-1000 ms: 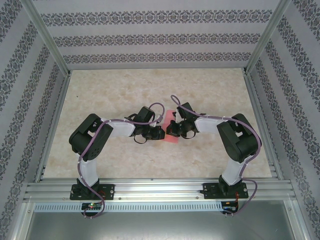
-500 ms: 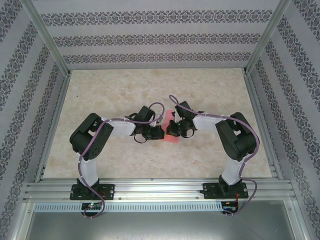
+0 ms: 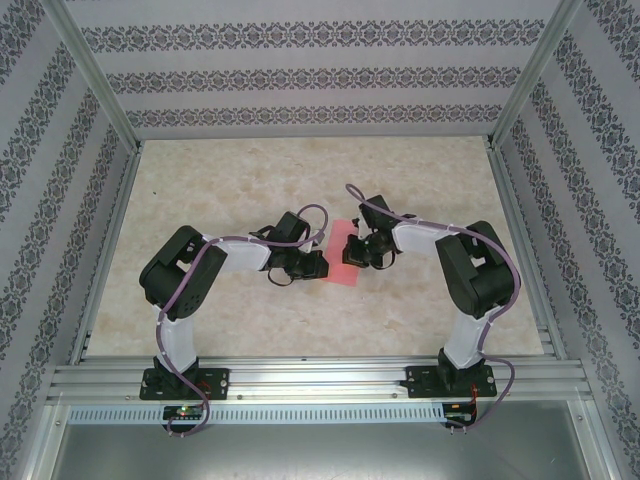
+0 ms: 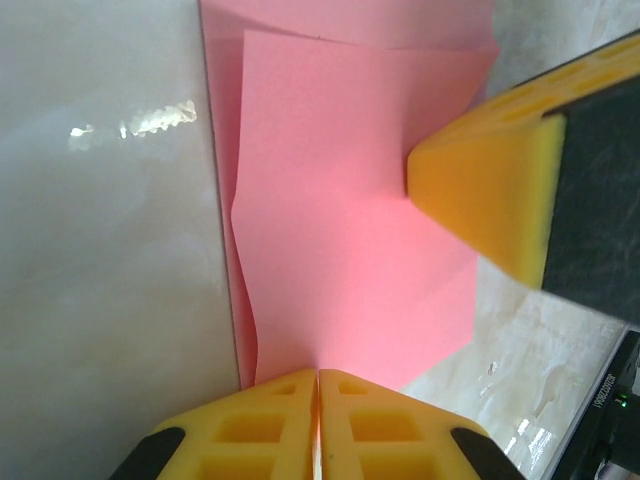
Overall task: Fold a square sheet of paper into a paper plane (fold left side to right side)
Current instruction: Fold the triangle a second time at the center of the table.
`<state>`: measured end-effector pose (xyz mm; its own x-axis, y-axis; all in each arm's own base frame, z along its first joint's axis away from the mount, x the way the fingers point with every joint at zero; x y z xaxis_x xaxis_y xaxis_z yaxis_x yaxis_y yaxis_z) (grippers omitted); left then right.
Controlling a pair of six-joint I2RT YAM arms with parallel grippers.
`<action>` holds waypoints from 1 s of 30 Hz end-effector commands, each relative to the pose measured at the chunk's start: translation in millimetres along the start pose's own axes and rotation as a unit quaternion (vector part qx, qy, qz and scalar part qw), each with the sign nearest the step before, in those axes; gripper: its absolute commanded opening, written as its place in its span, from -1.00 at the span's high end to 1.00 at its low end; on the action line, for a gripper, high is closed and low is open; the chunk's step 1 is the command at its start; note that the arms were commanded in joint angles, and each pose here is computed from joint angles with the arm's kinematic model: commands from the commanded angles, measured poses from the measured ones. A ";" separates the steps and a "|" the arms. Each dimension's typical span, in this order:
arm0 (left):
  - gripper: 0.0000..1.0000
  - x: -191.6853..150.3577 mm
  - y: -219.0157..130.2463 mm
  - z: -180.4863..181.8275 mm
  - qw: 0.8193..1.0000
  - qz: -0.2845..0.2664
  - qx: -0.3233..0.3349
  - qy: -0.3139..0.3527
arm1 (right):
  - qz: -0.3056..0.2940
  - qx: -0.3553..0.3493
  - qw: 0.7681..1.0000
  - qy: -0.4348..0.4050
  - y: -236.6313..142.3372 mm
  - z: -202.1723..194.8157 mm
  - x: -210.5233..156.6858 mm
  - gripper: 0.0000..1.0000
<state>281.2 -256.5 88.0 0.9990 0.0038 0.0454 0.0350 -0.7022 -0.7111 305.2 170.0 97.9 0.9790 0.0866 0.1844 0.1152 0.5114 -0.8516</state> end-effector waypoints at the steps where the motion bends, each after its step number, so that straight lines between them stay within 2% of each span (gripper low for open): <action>1: 0.77 -26.0 23.3 49.3 0.993 0.050 0.095 -0.057 | -0.006 -0.054 0.999 0.006 -2.7 -24.3 10.6 0.90; 9: 0.77 -26.3 21.8 48.1 0.993 0.047 0.092 -0.054 | -0.003 -0.086 0.996 0.021 -13.5 -52.7 18.5 0.89; 15: 0.75 -23.8 20.6 42.6 0.995 0.044 0.077 -0.049 | -0.002 -0.084 0.996 0.023 -16.0 -56.7 14.1 0.89; 25: 0.69 11.2 -2.1 -25.9 0.999 0.016 -0.032 0.011 | -0.003 -0.072 0.997 0.028 -10.3 -56.6 8.7 0.89; 30: 0.71 24.8 1.1 -39.2 0.999 0.024 -0.039 0.028 | -0.003 -0.071 0.997 0.026 -10.0 -54.8 8.7 0.89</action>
<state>303.2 -277.2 116.4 0.9973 -0.0224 0.0695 0.0290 -0.7528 -0.6577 327.8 133.4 97.4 0.9795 0.0528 0.1943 0.1428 0.4982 -0.8553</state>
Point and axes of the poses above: each hand's point on the last joint's axis, 136 mm out from that joint toward the fingers, its own y axis out along the fingers, its own z axis along the line the jaws close on, x = y × z, the point moved 10 cm from there along -y, back along the fingers, and after that the axes turned 9 degrees about -y, right-handed, at the moved point
